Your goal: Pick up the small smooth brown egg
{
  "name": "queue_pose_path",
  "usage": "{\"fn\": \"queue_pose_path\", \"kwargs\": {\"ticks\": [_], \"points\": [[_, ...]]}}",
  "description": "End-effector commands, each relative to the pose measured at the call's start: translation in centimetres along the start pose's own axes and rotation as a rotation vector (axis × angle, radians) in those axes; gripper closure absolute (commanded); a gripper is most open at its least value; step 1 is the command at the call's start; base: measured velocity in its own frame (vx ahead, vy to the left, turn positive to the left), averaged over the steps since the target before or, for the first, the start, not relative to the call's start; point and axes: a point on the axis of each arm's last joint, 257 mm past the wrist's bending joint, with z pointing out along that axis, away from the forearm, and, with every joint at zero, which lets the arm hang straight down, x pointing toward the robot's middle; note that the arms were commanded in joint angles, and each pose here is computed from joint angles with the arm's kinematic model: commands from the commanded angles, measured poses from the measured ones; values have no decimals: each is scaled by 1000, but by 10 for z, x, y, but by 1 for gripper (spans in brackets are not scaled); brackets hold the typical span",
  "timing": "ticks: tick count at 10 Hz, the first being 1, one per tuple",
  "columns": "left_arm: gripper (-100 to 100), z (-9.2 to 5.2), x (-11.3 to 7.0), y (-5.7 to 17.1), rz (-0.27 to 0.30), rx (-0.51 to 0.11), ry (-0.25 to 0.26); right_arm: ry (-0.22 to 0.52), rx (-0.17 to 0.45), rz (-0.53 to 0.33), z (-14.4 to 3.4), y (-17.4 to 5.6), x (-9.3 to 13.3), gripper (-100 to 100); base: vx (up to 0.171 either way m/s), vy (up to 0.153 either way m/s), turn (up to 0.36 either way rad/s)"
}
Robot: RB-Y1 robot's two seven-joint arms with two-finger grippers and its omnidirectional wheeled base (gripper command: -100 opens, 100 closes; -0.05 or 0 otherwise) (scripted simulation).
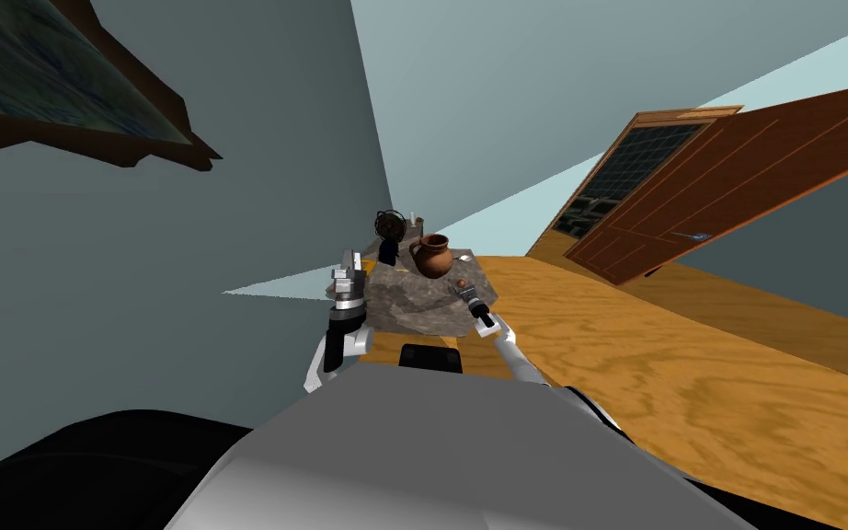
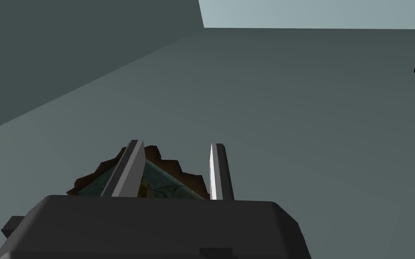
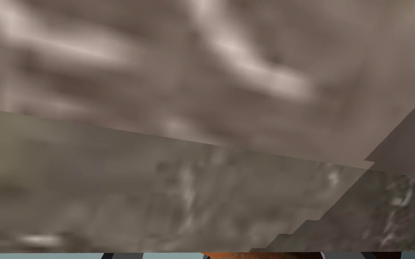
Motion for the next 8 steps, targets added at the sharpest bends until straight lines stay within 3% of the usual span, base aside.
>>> {"fn": "queue_pose_path", "kwargs": {"ticks": [1, 2, 4, 5, 7, 8], "points": [[0, 0, 0, 0, 0, 0, 0, -8, -8, 2, 12, -4, -6, -100, -51, 31, -57], [0, 0, 0, 0, 0, 0, 0, 11, -10, 3, 11, -3, 4, -100, -28, 12, 18], [0, 0, 0, 0, 0, 0, 0, -14, -25, 5, 28, -7, -11, -100, -54, 25, -82], [0, 0, 0, 0, 0, 0, 0, 8, -26, 5, 28, -7, -1, -100, -29, 14, 6], [0, 0, 0, 0, 0, 0, 0, -22, -43, 8, 45, -10, -19, -100, -48, 26, -78], [0, 0, 0, 0, 0, 0, 0, 6, -44, 9, 44, -10, -7, -100, -24, 12, -2]]}}
